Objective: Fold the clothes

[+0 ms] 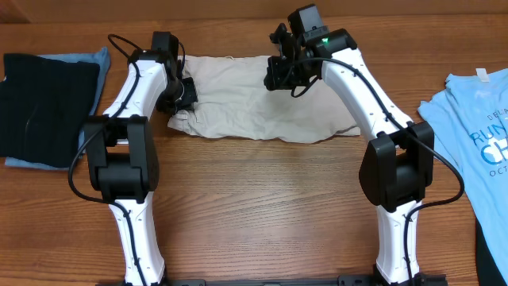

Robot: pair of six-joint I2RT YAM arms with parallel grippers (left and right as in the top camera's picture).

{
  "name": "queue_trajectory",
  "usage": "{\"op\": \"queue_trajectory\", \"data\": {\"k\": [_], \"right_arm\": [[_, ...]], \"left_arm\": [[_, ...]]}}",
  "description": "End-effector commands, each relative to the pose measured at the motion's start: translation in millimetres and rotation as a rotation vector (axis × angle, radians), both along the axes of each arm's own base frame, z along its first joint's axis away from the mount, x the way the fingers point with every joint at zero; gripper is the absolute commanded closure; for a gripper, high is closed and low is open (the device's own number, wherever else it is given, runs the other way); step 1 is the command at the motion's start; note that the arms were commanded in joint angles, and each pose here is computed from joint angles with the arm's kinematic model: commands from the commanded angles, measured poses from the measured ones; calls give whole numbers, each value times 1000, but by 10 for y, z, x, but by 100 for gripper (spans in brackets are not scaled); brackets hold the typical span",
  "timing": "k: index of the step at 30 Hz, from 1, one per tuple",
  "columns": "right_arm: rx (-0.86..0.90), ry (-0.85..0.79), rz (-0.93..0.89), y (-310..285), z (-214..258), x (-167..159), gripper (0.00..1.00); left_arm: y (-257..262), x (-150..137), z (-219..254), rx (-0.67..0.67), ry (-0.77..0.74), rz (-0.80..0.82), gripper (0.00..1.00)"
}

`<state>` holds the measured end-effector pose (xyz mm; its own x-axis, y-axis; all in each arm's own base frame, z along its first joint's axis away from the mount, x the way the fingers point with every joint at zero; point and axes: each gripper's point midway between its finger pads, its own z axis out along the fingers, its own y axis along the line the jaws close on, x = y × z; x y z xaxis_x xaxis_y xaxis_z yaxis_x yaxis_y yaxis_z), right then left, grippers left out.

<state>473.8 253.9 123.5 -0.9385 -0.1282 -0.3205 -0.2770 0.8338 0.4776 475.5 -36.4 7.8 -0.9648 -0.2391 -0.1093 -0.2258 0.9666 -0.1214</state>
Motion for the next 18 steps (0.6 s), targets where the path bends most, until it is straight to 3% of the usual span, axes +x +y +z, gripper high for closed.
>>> {"op": "queue_trajectory", "data": {"k": [1,10,18], "right_arm": [[-18,-2,-36,17,-72,13,96],[24,8,-66,277,-689,-39,96],[105,142,-108,506,-1206,-96,96]], "left_arm": [[57,-106,-119,17,71,11,96],[44,197,659,19,-26,-15,96],[-185,324,1111,32,-116,-121,96]]}}
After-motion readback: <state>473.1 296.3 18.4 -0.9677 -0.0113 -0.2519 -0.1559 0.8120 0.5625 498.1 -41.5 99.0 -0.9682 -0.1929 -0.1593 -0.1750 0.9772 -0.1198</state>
